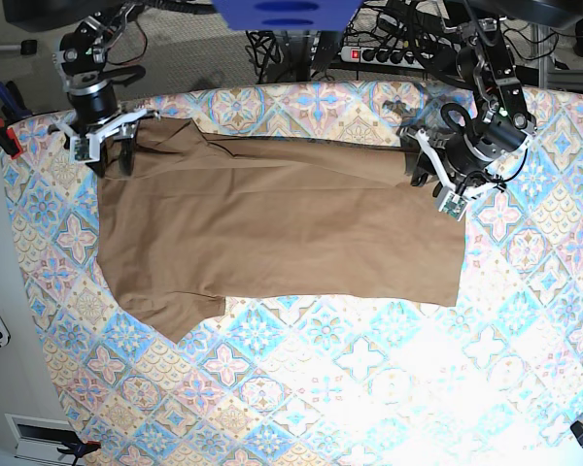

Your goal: Layout the t-shirt on the table in an organized manner, then fold the t-shirt properly

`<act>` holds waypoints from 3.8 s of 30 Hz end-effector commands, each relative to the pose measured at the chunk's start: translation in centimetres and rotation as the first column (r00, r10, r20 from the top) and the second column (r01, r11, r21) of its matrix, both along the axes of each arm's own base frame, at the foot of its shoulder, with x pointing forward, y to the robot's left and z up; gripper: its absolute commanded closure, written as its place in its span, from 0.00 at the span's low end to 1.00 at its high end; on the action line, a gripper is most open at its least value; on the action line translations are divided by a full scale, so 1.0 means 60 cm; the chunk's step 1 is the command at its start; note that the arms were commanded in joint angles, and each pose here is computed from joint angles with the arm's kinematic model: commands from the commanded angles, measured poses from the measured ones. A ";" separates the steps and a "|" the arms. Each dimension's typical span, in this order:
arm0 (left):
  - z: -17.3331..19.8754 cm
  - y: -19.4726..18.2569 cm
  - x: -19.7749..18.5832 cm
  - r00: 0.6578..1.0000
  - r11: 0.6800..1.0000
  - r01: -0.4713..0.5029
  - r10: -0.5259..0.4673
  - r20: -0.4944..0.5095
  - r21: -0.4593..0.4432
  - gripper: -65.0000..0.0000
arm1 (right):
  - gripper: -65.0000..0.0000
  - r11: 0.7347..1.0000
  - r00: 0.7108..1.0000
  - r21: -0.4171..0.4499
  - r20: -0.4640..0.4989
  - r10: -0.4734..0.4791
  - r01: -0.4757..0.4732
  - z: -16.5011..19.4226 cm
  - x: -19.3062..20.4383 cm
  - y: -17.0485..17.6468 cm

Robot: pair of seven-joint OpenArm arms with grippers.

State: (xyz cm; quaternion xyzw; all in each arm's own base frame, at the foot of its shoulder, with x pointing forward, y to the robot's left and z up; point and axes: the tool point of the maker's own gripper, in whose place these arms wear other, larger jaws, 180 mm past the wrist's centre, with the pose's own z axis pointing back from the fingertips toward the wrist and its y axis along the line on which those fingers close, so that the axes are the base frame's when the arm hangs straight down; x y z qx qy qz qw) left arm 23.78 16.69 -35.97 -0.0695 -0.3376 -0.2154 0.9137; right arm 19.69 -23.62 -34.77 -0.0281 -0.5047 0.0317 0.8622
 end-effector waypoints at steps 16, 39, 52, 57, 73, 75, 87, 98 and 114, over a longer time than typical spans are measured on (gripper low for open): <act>0.018 -0.001 0.012 0.999 1.000 0.003 -0.002 0.045 -0.008 0.63 | 0.59 0.999 0.999 0.037 -0.029 -0.012 0.013 -0.026 -0.022 -0.003; 0.022 -0.001 0.019 0.998 1.000 0.003 -0.002 0.055 -0.009 0.63 | 0.59 0.998 0.998 0.057 -0.069 0.009 -0.005 -0.044 -0.039 0.012; 0.022 -0.001 0.019 0.998 1.000 0.003 -0.002 0.055 -0.009 0.63 | 1.00 0.996 0.980 0.027 -0.179 0.087 -0.083 -0.078 -0.035 0.046; 0.023 -0.001 0.019 0.998 1.000 0.003 -0.002 0.057 -0.009 0.63 | 1.00 0.996 0.981 -0.020 -0.174 0.083 -0.088 -0.059 -0.019 0.038; 0.022 -0.001 0.019 0.998 1.000 0.003 -0.002 0.055 -0.009 0.63 | 1.00 0.994 0.985 -0.051 -0.151 0.085 -0.093 -0.039 -0.014 0.034; 0.022 -0.001 0.019 0.998 1.000 0.003 -0.002 0.055 -0.009 0.63 | 1.00 0.994 0.986 -0.052 -0.143 0.086 -0.094 -0.036 -0.012 0.035; 0.020 -0.001 0.017 0.999 1.000 0.002 -0.001 0.050 -0.006 0.63 | 1.00 0.994 0.996 -0.070 -0.030 0.086 -0.088 0.008 0.055 0.034; 0.020 -0.001 0.016 0.999 1.000 0.002 -0.001 0.048 -0.006 0.63 | 1.00 0.994 0.991 -0.091 0.118 0.070 -0.059 0.075 0.141 0.024; 0.018 -0.003 0.016 0.999 1.000 0.001 -0.001 0.046 -0.010 0.63 | 0.54 0.994 0.992 -0.110 -0.129 0.005 -0.019 -0.014 0.001 -0.013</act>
